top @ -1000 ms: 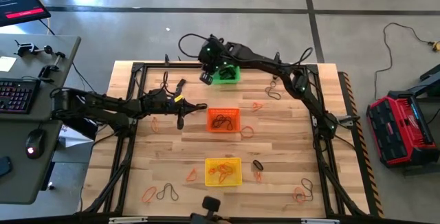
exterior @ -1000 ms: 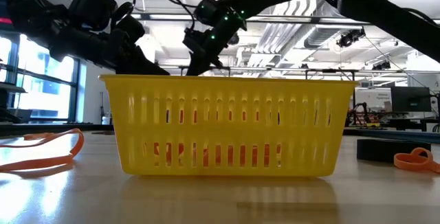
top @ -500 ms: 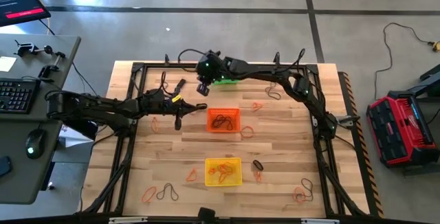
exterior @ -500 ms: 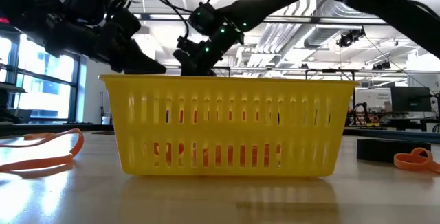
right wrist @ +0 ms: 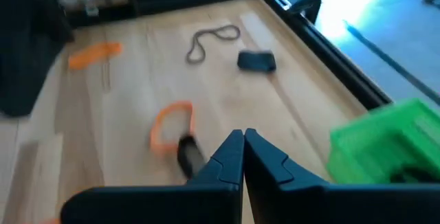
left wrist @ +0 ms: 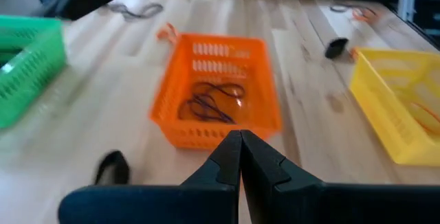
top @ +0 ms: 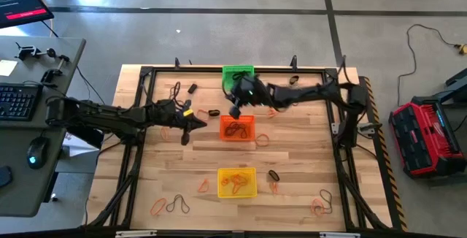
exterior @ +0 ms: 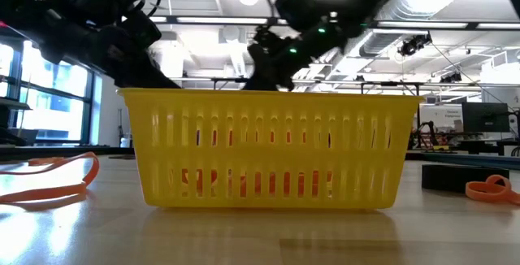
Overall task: Sort rubber bands into baskets
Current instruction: Put the orange rubber band into the yellow bin
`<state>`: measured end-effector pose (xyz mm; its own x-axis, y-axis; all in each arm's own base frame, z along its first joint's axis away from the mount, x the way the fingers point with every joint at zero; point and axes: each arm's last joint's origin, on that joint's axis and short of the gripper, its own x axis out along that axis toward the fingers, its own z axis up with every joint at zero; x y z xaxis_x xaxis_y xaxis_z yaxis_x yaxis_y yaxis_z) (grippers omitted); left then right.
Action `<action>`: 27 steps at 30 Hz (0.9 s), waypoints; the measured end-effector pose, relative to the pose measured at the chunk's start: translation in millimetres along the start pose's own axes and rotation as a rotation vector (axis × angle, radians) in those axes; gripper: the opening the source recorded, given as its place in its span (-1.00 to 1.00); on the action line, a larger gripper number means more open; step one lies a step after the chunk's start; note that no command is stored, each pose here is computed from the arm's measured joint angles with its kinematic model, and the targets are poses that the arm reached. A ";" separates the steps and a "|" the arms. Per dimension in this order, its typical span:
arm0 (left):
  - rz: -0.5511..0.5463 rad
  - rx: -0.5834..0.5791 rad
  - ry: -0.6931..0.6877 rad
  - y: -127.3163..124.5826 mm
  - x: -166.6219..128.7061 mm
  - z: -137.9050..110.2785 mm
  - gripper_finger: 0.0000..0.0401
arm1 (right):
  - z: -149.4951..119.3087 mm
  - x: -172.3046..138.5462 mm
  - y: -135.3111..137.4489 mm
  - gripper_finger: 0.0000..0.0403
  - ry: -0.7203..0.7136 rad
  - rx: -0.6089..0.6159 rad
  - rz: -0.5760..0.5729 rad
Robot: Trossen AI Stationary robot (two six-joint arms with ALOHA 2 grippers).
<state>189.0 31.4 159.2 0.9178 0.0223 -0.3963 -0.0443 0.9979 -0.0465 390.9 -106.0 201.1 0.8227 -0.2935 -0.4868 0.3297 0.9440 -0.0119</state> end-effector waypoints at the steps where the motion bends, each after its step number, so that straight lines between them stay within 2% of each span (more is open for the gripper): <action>1: -0.011 0.002 0.011 -3.1 0.4 -1.0 -1.00 | -7.5 -6.2 5.6 -1.00 0.001 -0.009 -0.012; 5: -0.036 -0.003 0.056 -17.9 1.6 -5.2 -1.00 | -34.3 -23.7 28.4 -1.00 0.008 -0.033 -0.048; 10: -0.071 -0.029 0.089 -40.9 1.2 -9.1 -1.00 | -54.3 -37.1 52.8 -1.00 -0.009 -0.015 -0.068; 19: -0.126 -0.069 0.100 -86.0 -7.8 -15.9 -1.00 | -59.1 -47.2 86.7 -1.00 -0.049 -0.042 -0.066; 23: -0.128 -0.113 0.103 -101.1 -13.4 -20.1 -0.99 | -60.4 -49.4 93.5 -1.00 -0.049 -0.043 -0.048; 27: -0.096 -0.163 0.134 -114.3 -15.4 -19.9 -0.88 | -60.9 -50.2 95.9 -1.00 -0.049 -0.048 -0.042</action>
<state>172.1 -84.2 152.3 0.8607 -0.0918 -0.5008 -0.0322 0.9718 -0.2335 353.1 8.5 171.3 0.8307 -0.3386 -0.4420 0.3427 0.9366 -0.0734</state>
